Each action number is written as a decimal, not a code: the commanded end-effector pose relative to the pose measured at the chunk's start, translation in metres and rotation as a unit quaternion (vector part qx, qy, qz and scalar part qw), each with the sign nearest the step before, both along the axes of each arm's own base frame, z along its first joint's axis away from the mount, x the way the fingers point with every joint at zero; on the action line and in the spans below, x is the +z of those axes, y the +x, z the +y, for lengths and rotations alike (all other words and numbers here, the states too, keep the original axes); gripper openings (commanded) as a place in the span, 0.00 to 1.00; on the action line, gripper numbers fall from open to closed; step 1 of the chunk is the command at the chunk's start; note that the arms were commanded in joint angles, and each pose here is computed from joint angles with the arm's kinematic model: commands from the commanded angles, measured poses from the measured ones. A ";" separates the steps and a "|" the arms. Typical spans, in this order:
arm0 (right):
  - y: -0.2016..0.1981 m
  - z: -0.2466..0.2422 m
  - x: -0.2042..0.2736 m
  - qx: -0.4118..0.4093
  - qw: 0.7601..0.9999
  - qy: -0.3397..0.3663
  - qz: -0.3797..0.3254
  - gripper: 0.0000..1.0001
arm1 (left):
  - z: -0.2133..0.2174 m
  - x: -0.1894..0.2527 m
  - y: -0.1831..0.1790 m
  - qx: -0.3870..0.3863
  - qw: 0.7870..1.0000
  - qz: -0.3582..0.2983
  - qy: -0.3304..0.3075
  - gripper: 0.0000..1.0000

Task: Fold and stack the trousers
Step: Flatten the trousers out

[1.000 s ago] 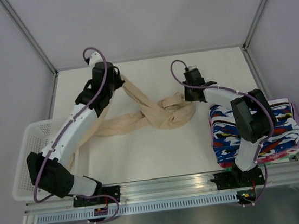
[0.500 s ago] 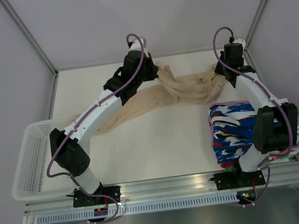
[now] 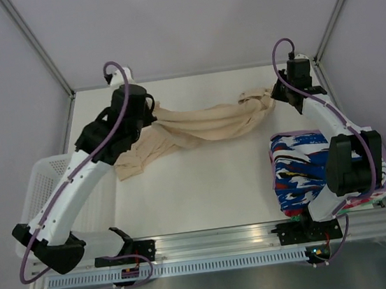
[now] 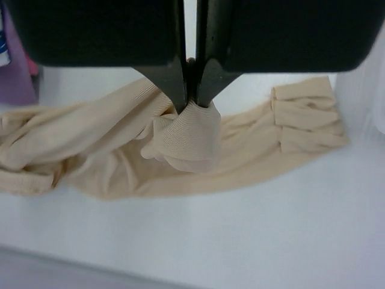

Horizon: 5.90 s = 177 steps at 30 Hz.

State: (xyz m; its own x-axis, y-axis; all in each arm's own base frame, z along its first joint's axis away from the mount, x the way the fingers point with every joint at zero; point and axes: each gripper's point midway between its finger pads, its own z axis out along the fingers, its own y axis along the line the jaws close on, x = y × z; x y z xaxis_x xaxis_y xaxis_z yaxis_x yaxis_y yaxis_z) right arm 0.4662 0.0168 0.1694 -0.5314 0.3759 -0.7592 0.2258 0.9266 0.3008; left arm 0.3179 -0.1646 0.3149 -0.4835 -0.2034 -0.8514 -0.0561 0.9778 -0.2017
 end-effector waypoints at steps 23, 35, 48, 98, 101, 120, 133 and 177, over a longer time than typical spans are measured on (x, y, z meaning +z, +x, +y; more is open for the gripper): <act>-0.031 0.026 0.011 0.083 0.996 0.029 0.018 0.86 | 0.007 -0.015 -0.004 -0.039 0.999 0.021 -0.014 1.00; 0.029 0.039 0.004 0.134 0.985 -0.099 0.034 0.95 | 0.040 -0.127 0.044 0.091 0.982 0.150 -0.071 1.00; 0.056 0.059 -0.103 0.154 0.944 -0.237 0.169 0.91 | 0.011 -0.153 0.059 -0.023 0.990 0.123 -0.066 1.00; 0.047 -0.049 -0.066 0.009 0.999 -0.002 0.047 0.00 | 0.211 -0.267 0.072 0.427 0.863 0.270 -0.010 1.00; 0.048 -0.048 -0.067 0.009 0.999 -0.001 0.049 0.00 | 0.210 -0.276 0.068 0.420 0.861 0.286 -0.002 0.99; 0.050 -0.059 -0.055 -0.016 0.999 -0.016 0.043 0.00 | 0.185 -0.309 0.087 0.346 0.884 0.311 -0.036 0.08; 0.064 -0.060 0.081 -0.018 0.994 0.000 -0.106 0.00 | 0.144 -0.032 0.200 0.050 0.998 -0.041 -0.026 0.02; 0.066 -0.033 -0.048 0.075 0.996 0.041 0.006 0.03 | 0.172 -0.115 0.184 0.163 0.984 0.070 -0.020 0.02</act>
